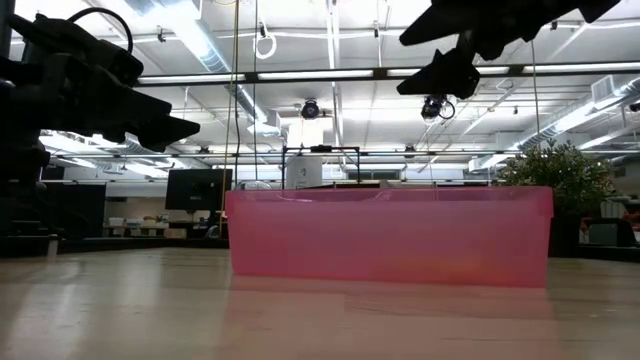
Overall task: Sort spring keychains
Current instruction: Return to Home Position
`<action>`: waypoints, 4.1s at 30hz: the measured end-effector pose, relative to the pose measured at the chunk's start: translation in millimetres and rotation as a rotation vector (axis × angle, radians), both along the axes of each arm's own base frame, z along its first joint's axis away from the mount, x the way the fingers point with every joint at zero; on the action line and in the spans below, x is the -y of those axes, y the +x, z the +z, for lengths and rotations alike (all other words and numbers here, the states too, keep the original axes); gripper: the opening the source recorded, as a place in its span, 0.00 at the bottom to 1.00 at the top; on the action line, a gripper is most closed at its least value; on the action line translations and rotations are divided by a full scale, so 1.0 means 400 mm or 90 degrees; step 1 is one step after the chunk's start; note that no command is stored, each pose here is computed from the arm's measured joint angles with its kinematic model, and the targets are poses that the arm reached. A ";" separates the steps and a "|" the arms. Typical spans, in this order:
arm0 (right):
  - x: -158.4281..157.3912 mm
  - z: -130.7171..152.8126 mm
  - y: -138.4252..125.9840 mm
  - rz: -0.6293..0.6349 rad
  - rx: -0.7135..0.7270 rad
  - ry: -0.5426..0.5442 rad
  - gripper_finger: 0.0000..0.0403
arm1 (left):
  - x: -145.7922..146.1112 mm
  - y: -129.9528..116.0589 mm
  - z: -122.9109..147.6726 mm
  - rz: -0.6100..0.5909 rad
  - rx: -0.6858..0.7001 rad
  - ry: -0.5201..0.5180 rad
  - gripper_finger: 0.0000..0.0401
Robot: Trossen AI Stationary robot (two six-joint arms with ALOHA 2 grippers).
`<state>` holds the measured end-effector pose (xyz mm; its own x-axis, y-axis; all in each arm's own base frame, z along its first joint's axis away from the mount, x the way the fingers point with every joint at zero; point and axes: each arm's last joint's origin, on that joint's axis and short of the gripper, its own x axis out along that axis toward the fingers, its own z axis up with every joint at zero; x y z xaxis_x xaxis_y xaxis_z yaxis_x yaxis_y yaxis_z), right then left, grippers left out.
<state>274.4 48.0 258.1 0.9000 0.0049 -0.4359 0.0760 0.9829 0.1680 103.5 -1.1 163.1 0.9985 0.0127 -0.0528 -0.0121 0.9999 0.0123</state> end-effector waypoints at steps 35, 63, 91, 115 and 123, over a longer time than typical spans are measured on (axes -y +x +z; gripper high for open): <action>0.110 -0.149 -0.349 -0.038 0.420 -0.007 0.90 | 0.000 0.000 0.000 0.000 0.000 0.000 0.84; 0.121 -0.235 -0.426 -0.067 0.233 -0.121 0.90 | 0.000 0.000 0.000 0.000 0.000 0.000 0.84; 0.121 -0.235 -0.426 -0.067 0.235 -0.114 0.90 | 0.000 0.000 0.000 0.000 0.000 0.000 0.84; 0.121 -0.233 -0.426 -0.067 0.235 -0.115 0.90 | 0.000 0.000 0.000 0.000 0.000 0.000 0.84; 0.121 -0.233 -0.426 -0.067 0.235 -0.115 0.90 | 0.000 0.000 0.000 0.000 0.000 0.000 0.84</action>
<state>103.8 -0.3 164.7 0.9874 -0.1423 -0.0694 0.1446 0.9891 0.0288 103.5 -1.1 163.1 0.9985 0.0133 -0.0528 -0.0127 0.9998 0.0123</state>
